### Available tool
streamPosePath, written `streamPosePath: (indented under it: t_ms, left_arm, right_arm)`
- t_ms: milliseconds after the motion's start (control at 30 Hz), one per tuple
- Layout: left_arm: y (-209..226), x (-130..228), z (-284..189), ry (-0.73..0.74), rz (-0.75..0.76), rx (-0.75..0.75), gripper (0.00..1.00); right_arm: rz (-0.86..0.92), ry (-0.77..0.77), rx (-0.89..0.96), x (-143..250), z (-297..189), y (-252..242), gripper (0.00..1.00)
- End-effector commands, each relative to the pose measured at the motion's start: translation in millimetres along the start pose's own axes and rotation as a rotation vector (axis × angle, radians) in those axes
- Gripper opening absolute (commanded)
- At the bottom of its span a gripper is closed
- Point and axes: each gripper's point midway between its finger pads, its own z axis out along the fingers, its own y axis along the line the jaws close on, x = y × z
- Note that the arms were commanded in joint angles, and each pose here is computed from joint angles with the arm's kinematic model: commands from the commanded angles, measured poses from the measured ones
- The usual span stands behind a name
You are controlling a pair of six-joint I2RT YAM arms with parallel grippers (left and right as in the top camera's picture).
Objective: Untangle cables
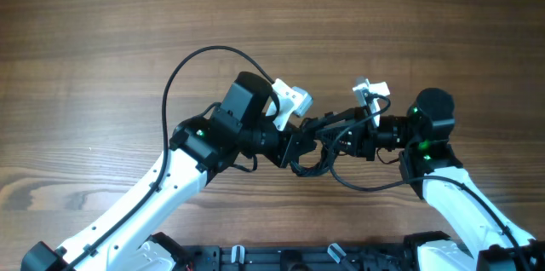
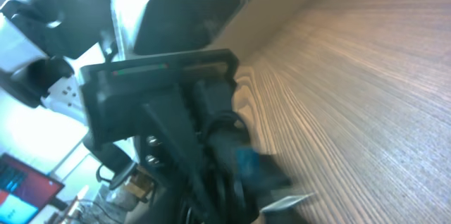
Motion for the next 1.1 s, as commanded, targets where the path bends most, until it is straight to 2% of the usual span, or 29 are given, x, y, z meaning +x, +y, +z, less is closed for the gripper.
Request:
streamPosePath:
  t_ms: [0, 100, 167, 200, 267, 367, 500, 633, 800, 867, 900, 933, 1067]
  left_arm:
    - [13.9, -3.8, -0.5, -0.018, 0.008, -0.078, 0.04]
    - [49.0, -15.3, -10.7, -0.095, -0.153, -0.239, 0.04]
    - [82.7, -26.5, -26.2, -0.205, -0.350, -0.388, 0.04]
    - [90.9, -30.8, -31.3, -0.251, -0.429, -0.416, 0.04]
    - [92.4, -49.2, -36.6, -0.363, -0.580, -0.380, 0.04]
    - [86.4, -67.8, -39.0, -0.444, -0.638, -0.322, 0.04]
    - [82.9, -69.0, -37.2, -0.452, -0.670, -0.304, 0.04]
    - [71.3, -63.7, -28.0, -0.420, -0.646, -0.291, 0.04]
    - [53.6, -57.6, -15.7, -0.382, -0.610, -0.267, 0.04]
    - [48.6, -55.7, -12.4, -0.371, -0.600, -0.260, 0.04]
    - [46.0, -54.6, -10.7, -0.365, -0.594, -0.257, 0.04]
    - [43.5, -53.6, -9.1, -0.359, -0.587, -0.254, 0.04]
    - [37.6, -51.3, -5.3, -0.347, -0.576, -0.245, 0.04]
  right_arm:
    - [-0.007, -0.029, 0.027, -8.6, -8.4, -4.2, 1.00]
    - [0.148, -0.158, 0.175, -28.6, -28.2, -32.8, 1.00]
    - [0.277, -0.241, 0.257, -37.1, -37.2, -50.4, 1.00]
    - [0.331, -0.261, 0.274, -37.5, -38.2, -54.8, 1.00]
    - [0.430, -0.256, 0.288, -29.2, -35.0, -60.4, 0.99]
    - [0.487, -0.201, 0.299, -10.6, -26.4, -63.7, 0.94]
    - [0.508, -0.169, 0.355, 4.0, -15.0, -71.5, 0.84]
    - [0.469, -0.182, 0.378, -0.1, -8.1, -73.2, 0.66]
    - [0.455, -0.161, 0.353, 1.2, 1.4, -66.7, 0.61]
    - [0.453, -0.168, 0.363, 0.4, 0.5, -68.5, 0.52]
    - [0.452, -0.177, 0.377, -0.5, -0.6, -70.9, 0.43]
    - [0.452, -0.185, 0.388, -1.3, -1.5, -72.8, 0.37]
    - [0.470, -0.192, 0.385, -2.2, -1.5, -72.7, 0.25]
